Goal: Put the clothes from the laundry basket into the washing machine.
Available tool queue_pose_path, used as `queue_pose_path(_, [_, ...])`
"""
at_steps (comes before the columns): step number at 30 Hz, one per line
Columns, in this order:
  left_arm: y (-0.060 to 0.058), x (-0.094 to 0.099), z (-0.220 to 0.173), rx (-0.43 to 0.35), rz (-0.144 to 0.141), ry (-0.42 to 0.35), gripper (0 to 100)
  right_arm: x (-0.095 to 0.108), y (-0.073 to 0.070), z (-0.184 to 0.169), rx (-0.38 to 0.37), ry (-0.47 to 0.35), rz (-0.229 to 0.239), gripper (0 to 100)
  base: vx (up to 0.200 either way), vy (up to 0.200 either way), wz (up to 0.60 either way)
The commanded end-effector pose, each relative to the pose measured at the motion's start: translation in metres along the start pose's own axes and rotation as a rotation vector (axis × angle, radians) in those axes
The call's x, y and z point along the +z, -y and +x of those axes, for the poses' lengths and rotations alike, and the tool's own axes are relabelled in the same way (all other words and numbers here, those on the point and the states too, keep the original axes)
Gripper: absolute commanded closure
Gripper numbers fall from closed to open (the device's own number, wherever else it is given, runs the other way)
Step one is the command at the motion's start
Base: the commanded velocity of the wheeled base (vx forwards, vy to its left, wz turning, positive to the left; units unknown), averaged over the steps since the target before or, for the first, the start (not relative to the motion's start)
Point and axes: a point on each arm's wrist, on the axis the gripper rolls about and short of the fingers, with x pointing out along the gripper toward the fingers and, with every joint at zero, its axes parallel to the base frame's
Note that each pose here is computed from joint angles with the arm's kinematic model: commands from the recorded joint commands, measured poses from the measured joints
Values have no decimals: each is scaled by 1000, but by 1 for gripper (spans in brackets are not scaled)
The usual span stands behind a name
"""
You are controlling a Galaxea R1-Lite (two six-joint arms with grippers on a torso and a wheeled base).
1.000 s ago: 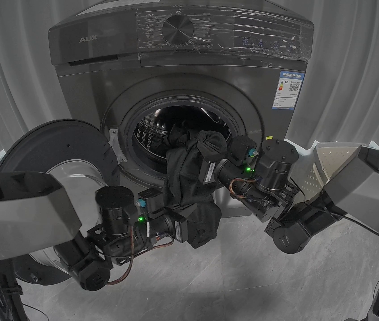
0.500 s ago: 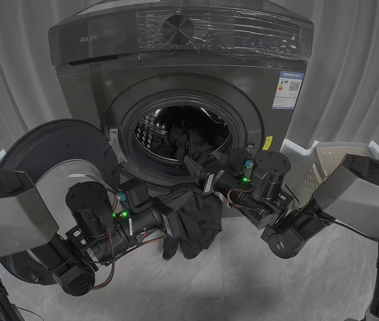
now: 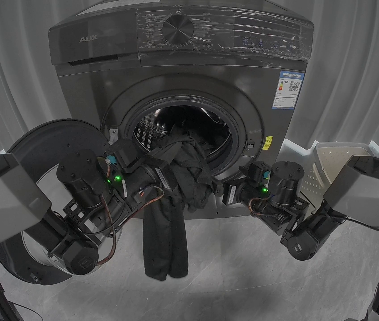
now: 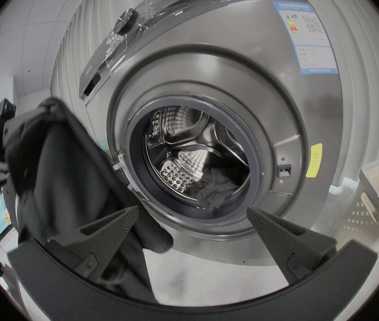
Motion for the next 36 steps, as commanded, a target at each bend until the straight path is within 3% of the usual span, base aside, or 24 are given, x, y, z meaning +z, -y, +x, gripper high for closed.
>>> queue_pose_path(1, [0,10,1,10,-5,37,100,-11,8,-15,-8,-64,-11,0,0,0,0])
queue_pose_path(12, [0,13,5,11,-4,59,100,-20,-5,-25,120,-95,-21,0,0,0,0])
queue_pose_path(18, [0,14,10,10,-3,73,100,-18,-23,-28,216,-63,-19,0,0,0,0])
queue_pose_path(30, [0,14,11,11,-4,73,100,-11,-44,-27,277,-6,-13,0,0,0,0])
queue_pose_path(36, [-1,9,12,56,-6,69,100,-8,-55,-29,355,31,-7,0,0,0,0])
